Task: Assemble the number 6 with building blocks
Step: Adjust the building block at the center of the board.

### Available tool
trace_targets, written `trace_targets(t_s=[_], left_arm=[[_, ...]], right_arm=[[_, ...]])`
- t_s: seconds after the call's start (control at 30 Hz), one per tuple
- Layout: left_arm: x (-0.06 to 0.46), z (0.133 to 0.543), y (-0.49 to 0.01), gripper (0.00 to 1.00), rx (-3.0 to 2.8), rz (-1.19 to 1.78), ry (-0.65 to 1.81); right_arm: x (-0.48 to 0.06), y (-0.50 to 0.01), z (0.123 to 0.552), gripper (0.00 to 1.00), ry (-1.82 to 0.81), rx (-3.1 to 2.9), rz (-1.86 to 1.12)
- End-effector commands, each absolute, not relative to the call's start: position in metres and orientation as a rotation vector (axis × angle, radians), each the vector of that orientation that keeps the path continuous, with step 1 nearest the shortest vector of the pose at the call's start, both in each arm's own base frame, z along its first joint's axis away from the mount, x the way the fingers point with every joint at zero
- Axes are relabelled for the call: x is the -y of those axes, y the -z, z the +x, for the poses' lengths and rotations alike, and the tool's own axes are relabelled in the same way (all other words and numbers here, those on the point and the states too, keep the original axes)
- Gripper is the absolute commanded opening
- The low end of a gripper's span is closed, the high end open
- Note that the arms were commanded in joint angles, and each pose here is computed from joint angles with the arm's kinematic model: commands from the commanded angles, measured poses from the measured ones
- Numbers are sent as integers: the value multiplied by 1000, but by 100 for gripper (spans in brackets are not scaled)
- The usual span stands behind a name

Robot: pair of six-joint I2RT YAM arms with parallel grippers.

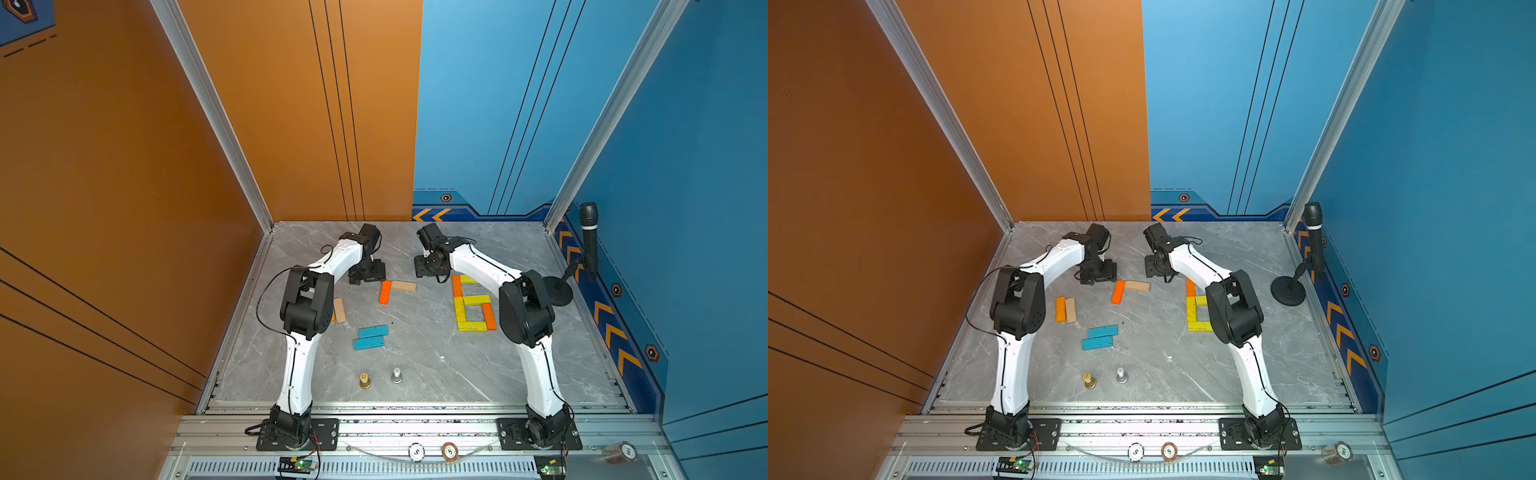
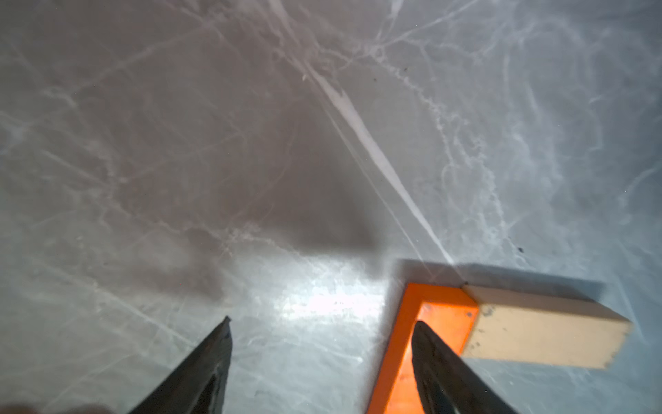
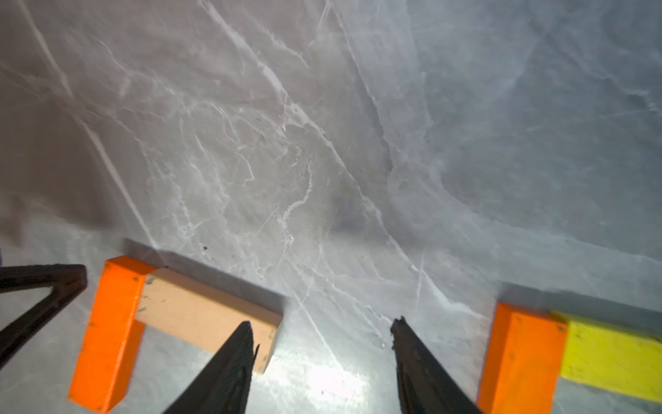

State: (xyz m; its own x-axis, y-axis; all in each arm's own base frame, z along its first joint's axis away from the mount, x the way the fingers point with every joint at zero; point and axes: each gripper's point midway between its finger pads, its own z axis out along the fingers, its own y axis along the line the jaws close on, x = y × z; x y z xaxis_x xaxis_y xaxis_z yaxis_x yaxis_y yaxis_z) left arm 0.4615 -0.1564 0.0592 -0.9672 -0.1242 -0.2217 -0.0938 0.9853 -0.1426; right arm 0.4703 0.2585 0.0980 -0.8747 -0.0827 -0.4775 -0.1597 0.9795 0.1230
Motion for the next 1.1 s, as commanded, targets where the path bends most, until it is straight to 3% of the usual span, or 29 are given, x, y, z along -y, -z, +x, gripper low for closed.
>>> trace_targets(t_s=[0.0, 0.17, 0.47, 1.07], left_arm=[[143, 454, -124, 82, -2794, -239, 269], [111, 420, -152, 84, -2751, -340, 272], [104, 366, -122, 84, -2861, -299, 228], [109, 354, -92, 85, -2917, -235, 249]], right_arm=[[-253, -134, 445, 62, -233, -2610, -100], [-267, -140, 408, 62, -213, -2608, -158], [-275, -122, 381, 62, -194, -2666, -189], [-310, -72, 379, 61, -141, -2771, -283]])
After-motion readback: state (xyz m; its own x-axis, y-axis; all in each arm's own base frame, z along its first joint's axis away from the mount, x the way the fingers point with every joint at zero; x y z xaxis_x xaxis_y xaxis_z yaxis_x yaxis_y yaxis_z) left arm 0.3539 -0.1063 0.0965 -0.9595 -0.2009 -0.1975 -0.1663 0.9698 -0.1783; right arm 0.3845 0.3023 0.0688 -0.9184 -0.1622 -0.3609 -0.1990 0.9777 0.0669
